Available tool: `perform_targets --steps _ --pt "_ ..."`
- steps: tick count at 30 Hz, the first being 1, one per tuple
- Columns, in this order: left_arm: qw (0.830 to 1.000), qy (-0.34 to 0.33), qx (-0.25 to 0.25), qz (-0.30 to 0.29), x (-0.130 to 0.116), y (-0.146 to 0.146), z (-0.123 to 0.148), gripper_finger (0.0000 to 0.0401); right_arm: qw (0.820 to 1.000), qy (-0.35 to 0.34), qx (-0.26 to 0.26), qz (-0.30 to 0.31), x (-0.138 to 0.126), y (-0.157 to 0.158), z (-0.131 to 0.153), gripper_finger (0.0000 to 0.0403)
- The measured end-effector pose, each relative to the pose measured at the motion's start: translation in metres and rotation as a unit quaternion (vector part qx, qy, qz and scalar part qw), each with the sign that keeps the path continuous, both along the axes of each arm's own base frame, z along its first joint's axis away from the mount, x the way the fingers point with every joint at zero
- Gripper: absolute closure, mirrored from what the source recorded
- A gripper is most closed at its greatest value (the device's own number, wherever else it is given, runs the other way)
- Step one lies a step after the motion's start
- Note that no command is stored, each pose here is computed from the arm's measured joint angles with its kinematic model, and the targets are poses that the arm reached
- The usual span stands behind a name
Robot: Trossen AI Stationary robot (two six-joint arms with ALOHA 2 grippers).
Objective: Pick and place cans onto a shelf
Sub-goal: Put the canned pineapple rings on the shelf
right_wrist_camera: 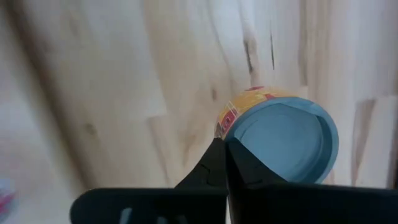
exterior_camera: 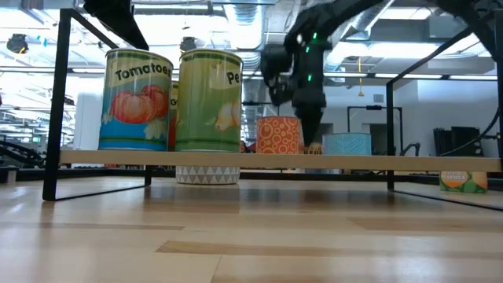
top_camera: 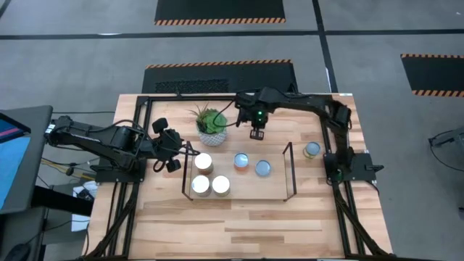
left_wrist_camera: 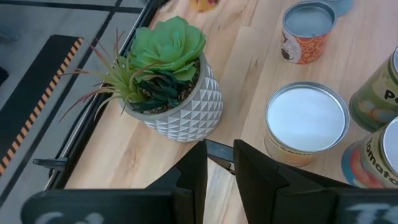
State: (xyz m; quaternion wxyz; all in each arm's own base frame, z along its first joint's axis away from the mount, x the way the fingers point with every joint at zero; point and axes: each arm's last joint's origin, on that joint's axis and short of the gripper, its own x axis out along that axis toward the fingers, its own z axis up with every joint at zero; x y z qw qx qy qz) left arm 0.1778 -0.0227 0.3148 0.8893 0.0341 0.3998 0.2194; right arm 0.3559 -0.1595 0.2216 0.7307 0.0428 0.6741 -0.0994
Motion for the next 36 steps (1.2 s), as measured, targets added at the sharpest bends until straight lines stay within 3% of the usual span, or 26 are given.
perform_targets --steps 8,15,26,36 --pt "1.000 0.000 0.000 0.000 0.000 0.000 0.000 0.0333 0.998 -0.058 -0.010 0.004 -0.016 0.066 0.067 0.0399" --pt "1.000 0.002 0.000 0.000 0.000 0.000 0.000 0.0333 0.994 -0.100 0.003 0.049 -0.024 0.146 0.097 0.0400" --pt "1.000 0.002 0.000 0.000 0.000 0.000 0.000 0.0333 0.995 -0.081 -0.025 0.059 -0.029 0.251 0.082 0.0400" --pt "1.000 -0.003 -0.006 0.008 0.001 0.000 0.000 0.0333 0.996 -0.053 -0.039 0.057 -0.033 0.301 0.056 0.0400"
